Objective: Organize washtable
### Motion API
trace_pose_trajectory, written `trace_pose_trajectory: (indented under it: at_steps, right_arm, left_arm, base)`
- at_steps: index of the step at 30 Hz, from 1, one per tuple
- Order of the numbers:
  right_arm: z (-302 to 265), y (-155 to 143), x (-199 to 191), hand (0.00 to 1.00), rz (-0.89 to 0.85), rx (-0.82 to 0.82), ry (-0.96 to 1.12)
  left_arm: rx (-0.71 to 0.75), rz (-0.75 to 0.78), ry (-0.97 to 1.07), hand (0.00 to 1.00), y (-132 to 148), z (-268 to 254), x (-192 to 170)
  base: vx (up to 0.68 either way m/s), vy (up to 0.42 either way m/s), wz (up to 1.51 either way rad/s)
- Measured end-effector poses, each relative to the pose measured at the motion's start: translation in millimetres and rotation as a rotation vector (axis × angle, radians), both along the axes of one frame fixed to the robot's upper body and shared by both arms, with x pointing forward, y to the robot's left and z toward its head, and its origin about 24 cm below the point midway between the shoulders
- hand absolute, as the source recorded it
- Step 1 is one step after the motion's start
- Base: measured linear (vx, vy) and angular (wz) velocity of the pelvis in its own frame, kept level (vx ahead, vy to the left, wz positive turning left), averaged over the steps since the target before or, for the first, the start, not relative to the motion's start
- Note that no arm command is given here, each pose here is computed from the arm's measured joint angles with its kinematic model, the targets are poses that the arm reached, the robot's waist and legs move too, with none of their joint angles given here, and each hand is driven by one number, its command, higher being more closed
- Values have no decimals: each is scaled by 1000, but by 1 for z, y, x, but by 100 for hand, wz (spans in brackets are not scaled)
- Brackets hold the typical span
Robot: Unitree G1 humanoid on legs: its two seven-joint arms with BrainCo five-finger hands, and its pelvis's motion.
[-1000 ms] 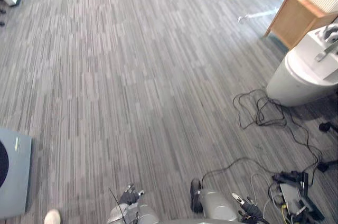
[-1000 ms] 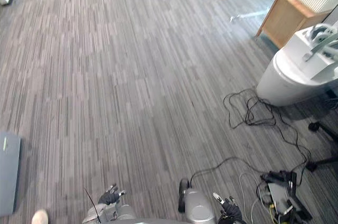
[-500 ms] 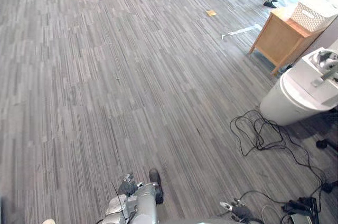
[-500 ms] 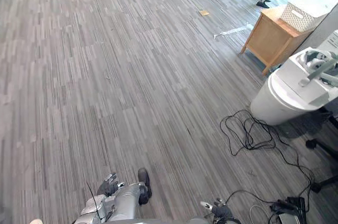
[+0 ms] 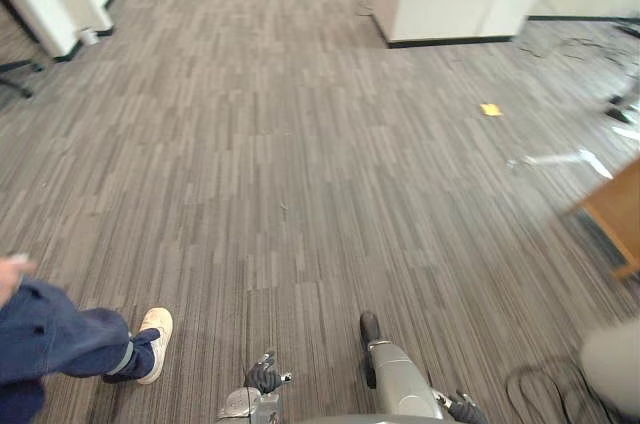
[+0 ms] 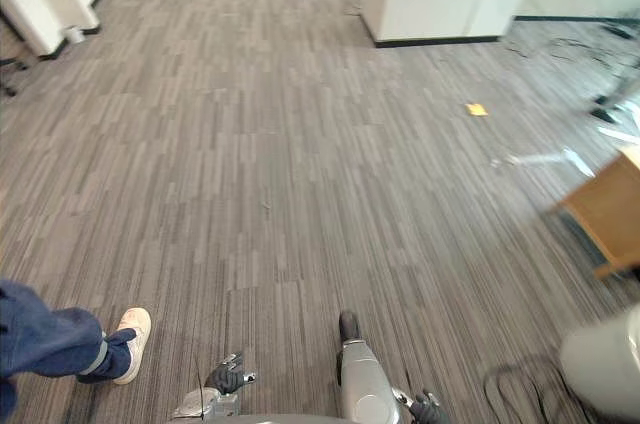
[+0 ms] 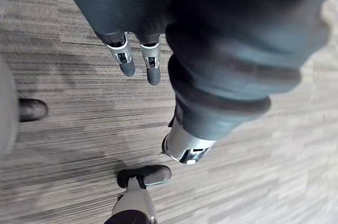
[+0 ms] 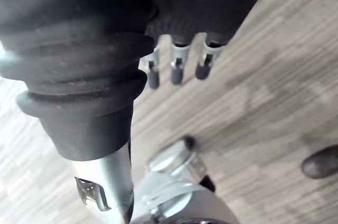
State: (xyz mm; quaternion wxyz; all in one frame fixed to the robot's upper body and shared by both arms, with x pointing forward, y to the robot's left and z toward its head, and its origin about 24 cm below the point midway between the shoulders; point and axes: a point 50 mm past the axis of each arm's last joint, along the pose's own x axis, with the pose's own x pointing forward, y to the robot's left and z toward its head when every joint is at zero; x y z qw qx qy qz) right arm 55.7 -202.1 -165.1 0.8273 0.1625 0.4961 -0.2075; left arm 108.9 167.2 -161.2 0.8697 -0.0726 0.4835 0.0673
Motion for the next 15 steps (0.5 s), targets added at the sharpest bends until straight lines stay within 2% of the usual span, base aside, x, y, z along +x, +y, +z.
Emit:
trace_pose_trajectory:
  at_steps: [2,5,10,13,15]
  right_arm:
    - [1,-7,-1,0,-32,-6,-6]
    - [8,-26,7,0,-54,-55,-46]
    - [0,-13,3,0,-47,-7,14]
    - [0,-15,4,0,5,-12,40]
    - [-3,-19,-8,0,54,-32,102]
  left_arm:
    - [-34,103,-3,0,-1,0,-1]
    - [-94,323,-17,0,3,0,-7]
    - [-84,418,-73,0,30,5,-3]
    - [-90,429,-67,0,32,5,-7]
    - [-82,451,-68,0,32,4,-18]
  base:
    - [782,-316,71]
    - [733,-256,-12]
    - [580,-170,-13]
    - [690,12,6]
    - [879,185,-38]
